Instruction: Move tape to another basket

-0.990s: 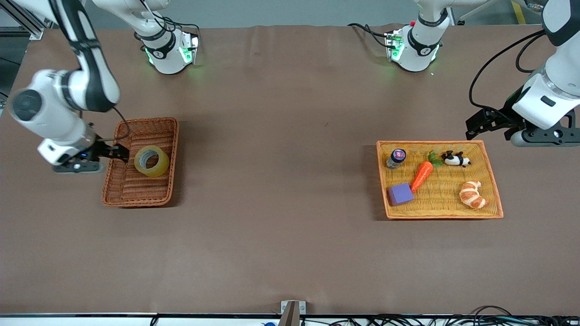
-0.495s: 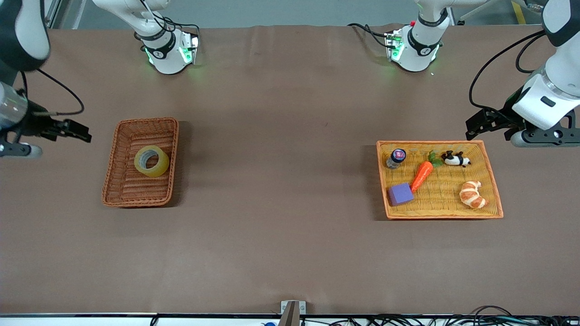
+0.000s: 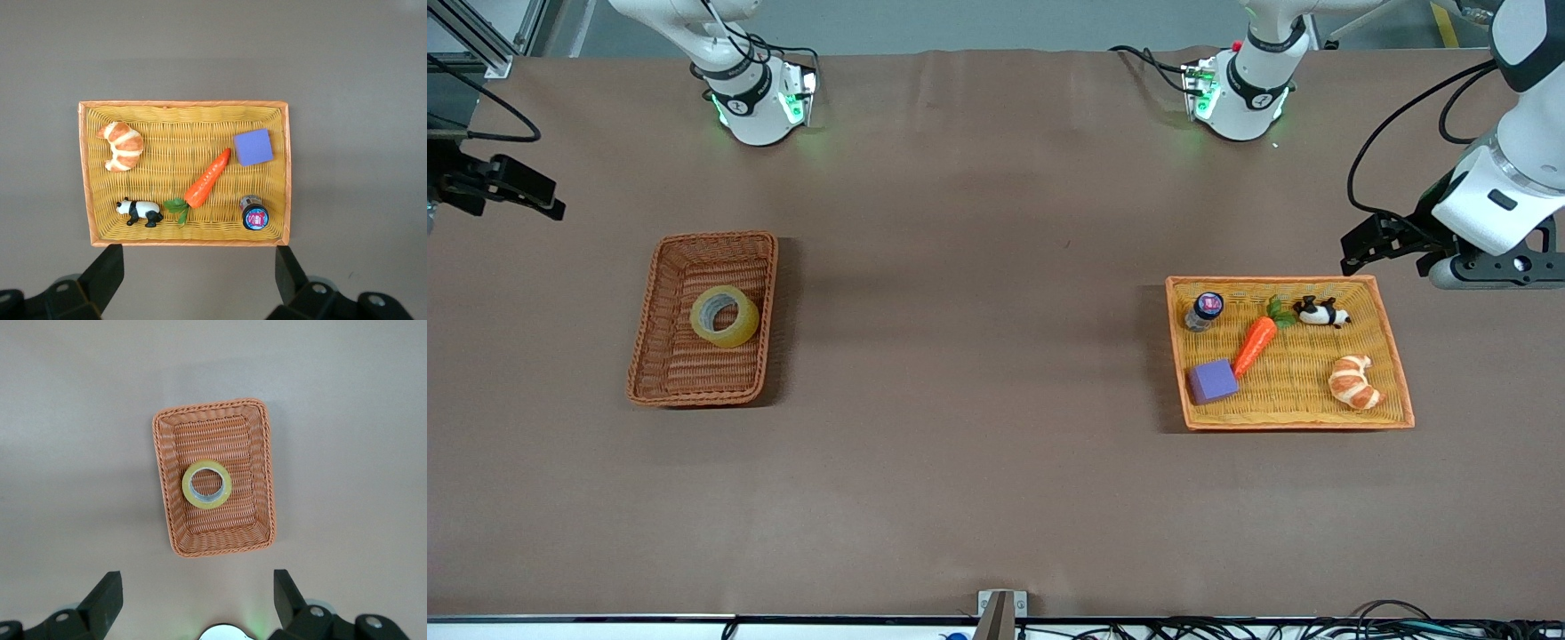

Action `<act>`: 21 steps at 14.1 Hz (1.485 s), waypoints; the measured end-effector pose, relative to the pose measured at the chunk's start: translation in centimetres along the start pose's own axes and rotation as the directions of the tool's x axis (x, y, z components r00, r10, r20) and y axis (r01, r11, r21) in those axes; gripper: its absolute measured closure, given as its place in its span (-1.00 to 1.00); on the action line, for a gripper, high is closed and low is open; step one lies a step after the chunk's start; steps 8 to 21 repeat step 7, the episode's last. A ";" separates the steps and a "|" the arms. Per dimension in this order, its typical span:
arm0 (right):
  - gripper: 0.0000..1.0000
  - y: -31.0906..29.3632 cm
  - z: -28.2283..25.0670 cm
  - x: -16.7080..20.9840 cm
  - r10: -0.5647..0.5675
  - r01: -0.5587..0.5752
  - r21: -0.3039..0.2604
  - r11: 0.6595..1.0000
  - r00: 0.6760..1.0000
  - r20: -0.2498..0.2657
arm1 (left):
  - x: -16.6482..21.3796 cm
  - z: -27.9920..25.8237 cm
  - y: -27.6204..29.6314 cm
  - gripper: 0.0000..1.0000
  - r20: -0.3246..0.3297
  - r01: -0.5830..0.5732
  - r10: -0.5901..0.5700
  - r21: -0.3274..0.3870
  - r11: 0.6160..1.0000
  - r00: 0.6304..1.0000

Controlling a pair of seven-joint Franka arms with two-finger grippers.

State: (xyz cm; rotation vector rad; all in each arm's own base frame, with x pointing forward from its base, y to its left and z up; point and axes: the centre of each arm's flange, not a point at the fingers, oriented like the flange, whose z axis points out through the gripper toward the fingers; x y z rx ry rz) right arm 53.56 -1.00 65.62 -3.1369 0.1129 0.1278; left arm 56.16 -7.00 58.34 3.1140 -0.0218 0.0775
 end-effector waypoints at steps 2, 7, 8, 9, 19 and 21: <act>-1.00 0.0 0.1 0.2 -0.001 0.001 0.001 1.000 1.000 -0.009 | 0.0 0.0 0.0 -1.00 -0.001 0.000 0.000 0.000 1.000 1.000; -1.00 0.0 0.5 0.7 -0.048 0.048 0.000 0.999 0.998 -0.034 | 0.0 -0.1 0.0 -1.00 -0.002 0.000 0.000 0.000 1.000 1.000; -1.00 0.0 0.5 0.7 -0.048 0.048 0.000 0.999 0.998 -0.034 | 0.0 -0.1 0.0 -1.00 -0.002 0.000 0.000 0.000 1.000 1.000; -1.00 0.0 0.5 0.7 -0.048 0.048 0.000 0.999 0.998 -0.034 | 0.0 -0.1 0.0 -1.00 -0.002 0.000 0.000 0.000 1.000 1.000; -1.00 0.0 0.5 0.7 -0.048 0.048 0.000 0.999 0.998 -0.034 | 0.0 -0.1 0.0 -1.00 -0.002 0.000 0.000 0.000 1.000 1.000; -1.00 0.0 0.5 0.7 -0.048 0.048 0.000 0.999 0.998 -0.034 | 0.0 -0.1 0.0 -1.00 -0.002 0.000 0.000 0.000 1.000 1.000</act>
